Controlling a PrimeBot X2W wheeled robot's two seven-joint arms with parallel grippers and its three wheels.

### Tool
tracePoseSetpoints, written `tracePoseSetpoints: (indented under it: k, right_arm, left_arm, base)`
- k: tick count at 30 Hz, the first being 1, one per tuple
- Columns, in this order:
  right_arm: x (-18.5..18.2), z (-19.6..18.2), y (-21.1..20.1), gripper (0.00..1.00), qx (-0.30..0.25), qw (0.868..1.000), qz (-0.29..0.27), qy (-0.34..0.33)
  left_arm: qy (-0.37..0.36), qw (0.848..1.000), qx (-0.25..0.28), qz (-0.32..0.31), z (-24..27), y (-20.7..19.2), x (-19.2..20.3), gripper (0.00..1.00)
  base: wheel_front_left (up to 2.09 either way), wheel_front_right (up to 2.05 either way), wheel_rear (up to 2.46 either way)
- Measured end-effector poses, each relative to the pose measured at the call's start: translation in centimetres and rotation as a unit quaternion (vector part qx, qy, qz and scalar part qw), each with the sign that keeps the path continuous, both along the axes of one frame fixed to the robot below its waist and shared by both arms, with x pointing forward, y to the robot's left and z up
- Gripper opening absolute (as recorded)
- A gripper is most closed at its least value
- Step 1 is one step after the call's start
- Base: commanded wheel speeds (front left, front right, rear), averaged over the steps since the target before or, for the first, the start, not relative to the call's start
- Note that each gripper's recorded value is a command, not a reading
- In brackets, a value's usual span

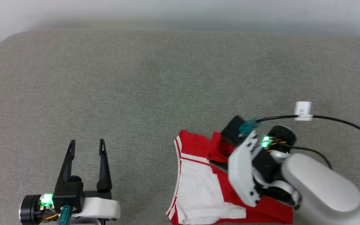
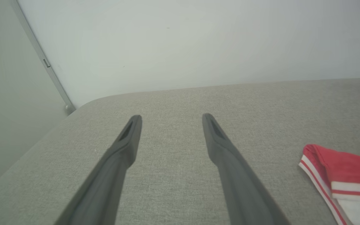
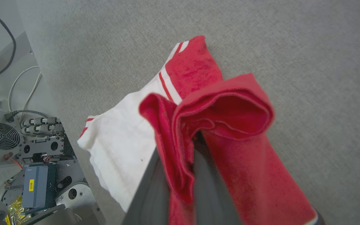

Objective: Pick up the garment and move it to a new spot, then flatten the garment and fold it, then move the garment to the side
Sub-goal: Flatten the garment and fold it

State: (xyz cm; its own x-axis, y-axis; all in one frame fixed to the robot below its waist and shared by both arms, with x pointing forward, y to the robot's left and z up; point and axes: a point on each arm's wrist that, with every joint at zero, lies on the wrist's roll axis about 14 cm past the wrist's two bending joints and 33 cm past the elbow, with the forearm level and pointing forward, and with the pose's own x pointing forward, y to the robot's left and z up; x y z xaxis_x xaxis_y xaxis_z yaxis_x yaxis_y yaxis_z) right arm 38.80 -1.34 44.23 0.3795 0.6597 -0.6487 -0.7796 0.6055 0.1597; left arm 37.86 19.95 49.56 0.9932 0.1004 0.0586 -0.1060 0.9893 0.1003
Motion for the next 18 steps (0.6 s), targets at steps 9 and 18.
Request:
tracePoseSetpoints:
  k: [9,18]
  right_arm:
    - [-1.9,-6.2,1.5,0.0,-0.076,0.994,0.054,0.05]
    - [1.1,-1.7,1.3,1.0,-0.017,0.999,0.031,-0.037]
  left_arm:
    - [0.008,1.0,-0.001,-0.004,-0.6,-0.4,0.6,1.0]
    - [0.003,1.0,0.0,-0.005,-0.2,-0.3,0.1,1.0]
  base:
    - [0.0,0.0,0.0]
    - [0.0,0.0,0.0]
